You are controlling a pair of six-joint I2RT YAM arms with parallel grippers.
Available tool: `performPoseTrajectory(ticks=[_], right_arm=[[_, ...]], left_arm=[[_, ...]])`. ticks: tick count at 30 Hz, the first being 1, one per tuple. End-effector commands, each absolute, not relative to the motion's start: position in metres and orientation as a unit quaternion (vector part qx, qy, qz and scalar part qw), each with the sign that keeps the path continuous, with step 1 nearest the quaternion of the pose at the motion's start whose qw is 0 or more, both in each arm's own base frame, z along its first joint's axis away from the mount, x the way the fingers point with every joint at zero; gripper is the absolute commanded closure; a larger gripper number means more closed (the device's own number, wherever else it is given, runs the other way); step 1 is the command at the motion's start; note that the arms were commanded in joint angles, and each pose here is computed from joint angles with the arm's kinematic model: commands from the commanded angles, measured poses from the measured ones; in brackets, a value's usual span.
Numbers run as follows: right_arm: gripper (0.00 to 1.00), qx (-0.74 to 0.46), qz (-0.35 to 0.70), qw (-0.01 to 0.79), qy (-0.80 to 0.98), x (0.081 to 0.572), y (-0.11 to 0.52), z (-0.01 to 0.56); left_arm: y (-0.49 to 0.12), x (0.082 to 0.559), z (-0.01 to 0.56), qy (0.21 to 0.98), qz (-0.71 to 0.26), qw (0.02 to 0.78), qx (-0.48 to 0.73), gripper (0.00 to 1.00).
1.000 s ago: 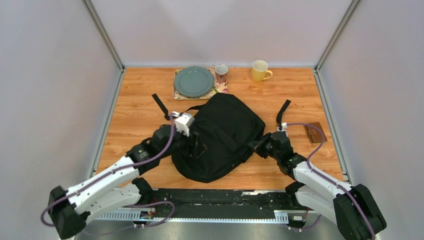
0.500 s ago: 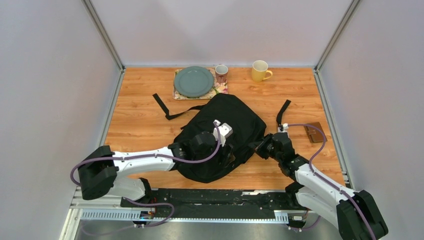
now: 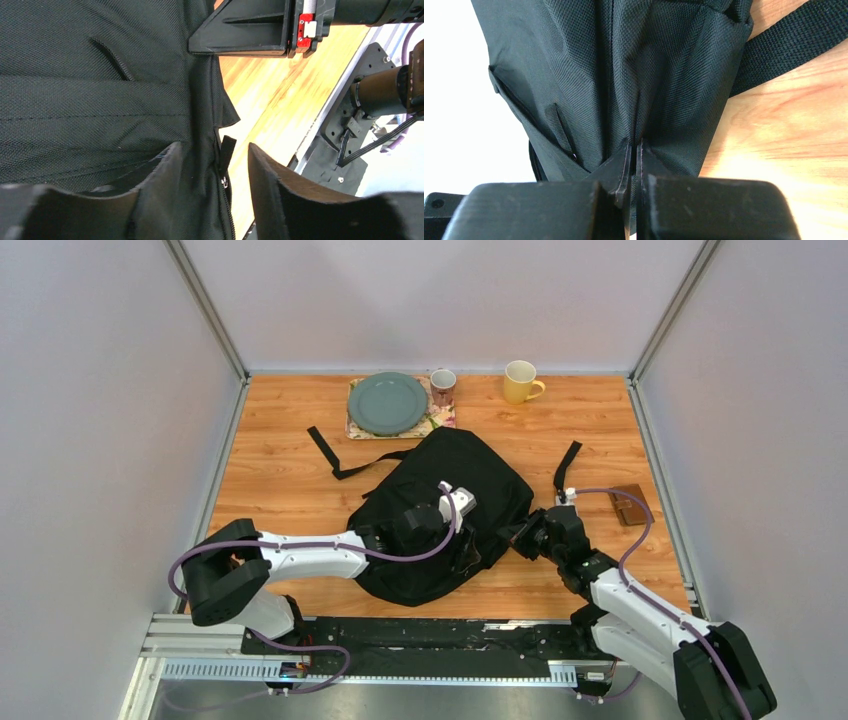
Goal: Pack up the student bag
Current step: Zip the student bag at the center of the board.
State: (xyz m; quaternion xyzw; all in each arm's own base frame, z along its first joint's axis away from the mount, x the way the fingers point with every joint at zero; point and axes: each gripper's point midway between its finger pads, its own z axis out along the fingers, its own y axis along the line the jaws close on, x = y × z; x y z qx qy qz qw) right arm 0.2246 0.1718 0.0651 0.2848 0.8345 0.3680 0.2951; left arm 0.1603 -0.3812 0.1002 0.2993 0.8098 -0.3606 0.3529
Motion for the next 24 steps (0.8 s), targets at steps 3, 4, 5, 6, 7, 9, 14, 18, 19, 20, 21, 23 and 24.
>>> performPoseTrajectory(ticks=[3, 4, 5, 6, 7, 9, 14, 18, 19, 20, 21, 23, 24], right_arm=[[1.00, 0.264, 0.370, 0.289, 0.842, 0.222, 0.177, 0.066], [1.00, 0.264, 0.371, 0.290, 0.842, 0.223, 0.177, 0.068], [1.00, 0.264, 0.370, 0.289, 0.842, 0.222, 0.177, 0.067], [1.00, 0.263, 0.372, 0.291, 0.841, 0.223, 0.178, 0.069], [1.00, 0.264, 0.370, 0.291, 0.842, 0.223, 0.177, 0.069], [1.00, 0.263, 0.371, 0.294, 0.841, 0.224, 0.177, 0.070], [1.00, 0.263, 0.371, 0.295, 0.840, 0.226, 0.177, 0.072], [1.00, 0.262, 0.371, 0.293, 0.841, 0.226, 0.178, 0.072], [1.00, 0.262, 0.371, 0.293, 0.841, 0.225, 0.178, 0.072], [1.00, 0.262, 0.373, 0.293, 0.841, 0.225, 0.179, 0.072], [1.00, 0.262, 0.374, 0.294, 0.840, 0.225, 0.178, 0.073], [1.00, 0.260, 0.375, 0.294, 0.840, 0.225, 0.179, 0.074], [1.00, 0.260, 0.376, 0.296, 0.839, 0.225, 0.179, 0.075]], left_arm=[[-0.399, 0.162, 0.121, 0.792, -0.396, 0.368, 0.285, 0.47], [-0.399, 0.161, 0.119, 0.794, -0.394, 0.364, 0.285, 0.47], [-0.399, 0.161, 0.118, 0.799, -0.391, 0.357, 0.285, 0.47], [-0.400, 0.159, 0.117, 0.799, -0.392, 0.353, 0.288, 0.47], [-0.400, 0.157, 0.117, 0.798, -0.395, 0.351, 0.290, 0.48], [-0.400, 0.156, 0.116, 0.799, -0.390, 0.351, 0.293, 0.48], [-0.395, 0.148, 0.108, 0.810, -0.372, 0.346, 0.294, 0.43], [-0.397, 0.144, 0.102, 0.814, -0.361, 0.345, 0.297, 0.43], [-0.398, 0.144, 0.102, 0.814, -0.361, 0.345, 0.296, 0.43], [-0.398, 0.145, 0.101, 0.815, -0.359, 0.346, 0.295, 0.43], [-0.399, 0.146, 0.101, 0.815, -0.358, 0.348, 0.294, 0.43], [-0.402, 0.150, 0.105, 0.813, -0.358, 0.356, 0.291, 0.44], [-0.403, 0.152, 0.104, 0.814, -0.355, 0.357, 0.290, 0.44]])
